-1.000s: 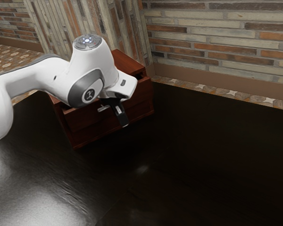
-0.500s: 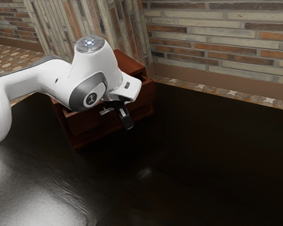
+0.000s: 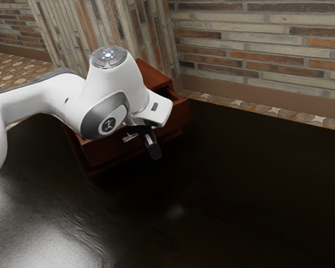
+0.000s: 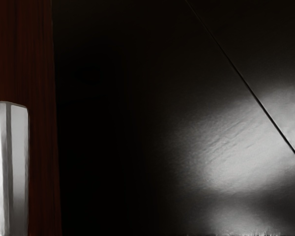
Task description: Pull the drawer handle with one arm to open the drawer
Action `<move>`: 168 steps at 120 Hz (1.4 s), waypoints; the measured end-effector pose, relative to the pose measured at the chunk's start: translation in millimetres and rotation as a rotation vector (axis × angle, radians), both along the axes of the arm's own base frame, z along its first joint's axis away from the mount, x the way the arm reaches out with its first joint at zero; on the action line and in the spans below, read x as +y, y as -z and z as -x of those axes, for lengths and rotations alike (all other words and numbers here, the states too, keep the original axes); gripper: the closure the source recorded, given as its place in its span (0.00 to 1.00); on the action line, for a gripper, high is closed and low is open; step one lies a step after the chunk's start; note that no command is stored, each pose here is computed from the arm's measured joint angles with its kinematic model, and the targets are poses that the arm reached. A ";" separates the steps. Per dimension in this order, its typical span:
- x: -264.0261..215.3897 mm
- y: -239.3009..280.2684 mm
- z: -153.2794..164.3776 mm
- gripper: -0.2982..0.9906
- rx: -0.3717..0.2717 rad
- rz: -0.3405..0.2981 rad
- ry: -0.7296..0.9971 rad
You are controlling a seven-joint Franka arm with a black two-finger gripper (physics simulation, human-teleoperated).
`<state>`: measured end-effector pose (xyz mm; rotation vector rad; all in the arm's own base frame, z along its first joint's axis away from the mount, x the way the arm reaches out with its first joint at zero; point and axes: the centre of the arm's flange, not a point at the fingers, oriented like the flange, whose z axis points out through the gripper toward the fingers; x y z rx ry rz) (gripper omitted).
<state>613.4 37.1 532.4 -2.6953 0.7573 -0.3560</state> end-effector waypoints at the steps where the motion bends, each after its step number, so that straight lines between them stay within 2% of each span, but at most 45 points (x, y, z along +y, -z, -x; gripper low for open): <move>1: -0.2 0.0 0.3 0.24 0.000 0.000 0.000; 64: -21.1 -3.7 11.8 0.26 -0.018 0.009 -0.002; 74: -24.9 1.0 14.1 0.23 -0.013 0.019 -0.004; 125: -38.7 -6.2 31.1 0.27 -0.034 0.030 -0.024; 147: -66.7 -5.8 41.3 0.24 -0.034 0.037 0.002; 168: -70.7 -9.6 43.7 0.28 -0.044 0.045 -0.006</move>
